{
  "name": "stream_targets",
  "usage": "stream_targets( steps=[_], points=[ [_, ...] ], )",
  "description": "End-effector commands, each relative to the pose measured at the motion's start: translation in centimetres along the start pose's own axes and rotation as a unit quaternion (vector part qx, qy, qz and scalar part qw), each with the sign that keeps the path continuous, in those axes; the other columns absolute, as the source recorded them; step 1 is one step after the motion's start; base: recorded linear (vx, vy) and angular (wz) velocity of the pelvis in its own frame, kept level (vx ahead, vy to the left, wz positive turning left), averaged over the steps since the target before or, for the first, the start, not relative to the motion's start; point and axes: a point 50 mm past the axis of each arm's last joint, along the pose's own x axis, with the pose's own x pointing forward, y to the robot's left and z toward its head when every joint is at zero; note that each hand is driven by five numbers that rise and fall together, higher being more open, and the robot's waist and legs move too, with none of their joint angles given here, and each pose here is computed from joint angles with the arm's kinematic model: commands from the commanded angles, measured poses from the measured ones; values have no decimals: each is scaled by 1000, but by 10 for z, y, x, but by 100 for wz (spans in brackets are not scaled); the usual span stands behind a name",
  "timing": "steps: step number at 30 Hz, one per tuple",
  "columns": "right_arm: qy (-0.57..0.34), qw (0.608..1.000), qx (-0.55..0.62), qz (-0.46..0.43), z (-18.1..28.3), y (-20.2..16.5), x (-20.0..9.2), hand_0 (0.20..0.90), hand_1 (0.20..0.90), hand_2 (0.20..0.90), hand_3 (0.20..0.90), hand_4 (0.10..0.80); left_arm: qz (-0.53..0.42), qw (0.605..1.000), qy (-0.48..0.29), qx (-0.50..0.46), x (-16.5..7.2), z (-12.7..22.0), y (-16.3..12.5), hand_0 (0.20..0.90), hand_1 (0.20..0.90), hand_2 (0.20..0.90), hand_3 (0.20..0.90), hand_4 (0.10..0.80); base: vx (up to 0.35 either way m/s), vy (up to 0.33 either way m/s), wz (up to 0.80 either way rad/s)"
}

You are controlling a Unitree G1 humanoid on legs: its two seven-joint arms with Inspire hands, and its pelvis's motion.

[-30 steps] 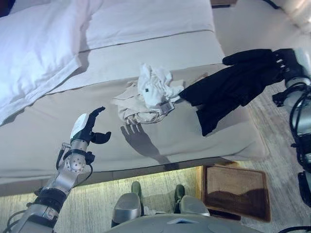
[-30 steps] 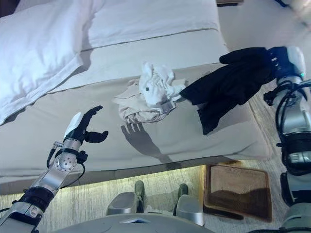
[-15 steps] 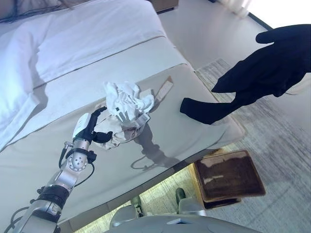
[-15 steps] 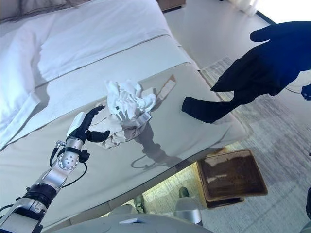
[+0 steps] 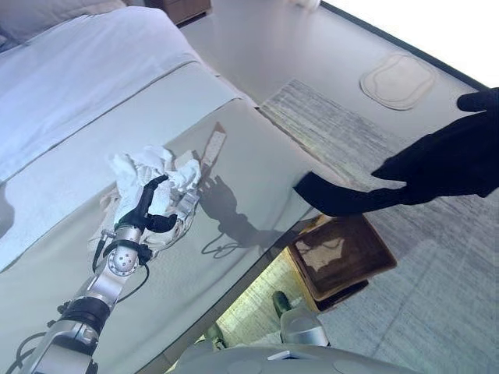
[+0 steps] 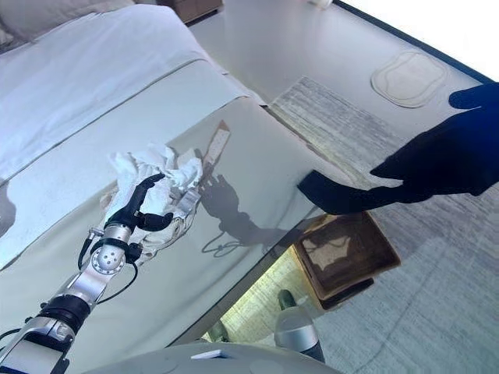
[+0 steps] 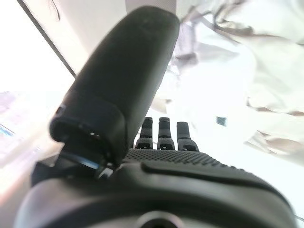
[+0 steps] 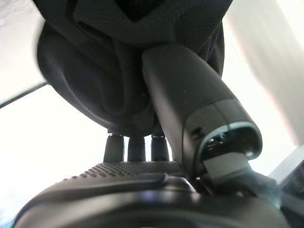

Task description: Pick up the clothes from the bed and place them into the basket

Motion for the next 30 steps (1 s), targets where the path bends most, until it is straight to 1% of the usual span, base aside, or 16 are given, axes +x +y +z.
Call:
stream_targets(
  steps=[1,6,9,12,18,27,30],
  points=[
    [-126,981,27,-147,49,-66,12,300,300,300,200,100,42,999,-33,10,2,0,20,900,900,900,900,800,-21,0,-15],
    [-115,982,30,-148,38,-68,4,300,300,300,200,100,44,998,-34,7,6,3,21,900,900,900,900,800,-30,7,-12],
    [-107,985,27,-129,32,-64,2,300,300,300,200,100,43,998,-37,7,8,6,22,900,900,900,900,800,-27,-1,-8],
    [-98,991,16,-95,27,-55,1,300,300,300,200,100,41,998,-40,7,10,9,22,900,900,900,900,800,-19,-5,-8],
    [-74,997,-10,11,13,-20,0,300,300,300,200,100,34,999,-40,8,10,9,20,900,900,900,900,800,-7,-9,-1],
    [-49,996,-4,68,0,5,-6,300,300,300,200,100,32,999,-36,13,13,10,22,900,900,900,900,800,-20,-21,8],
    [-52,996,0,73,0,12,-9,300,300,300,200,100,32,999,-37,15,13,11,23,900,900,900,900,800,-33,-21,4]
  ],
)
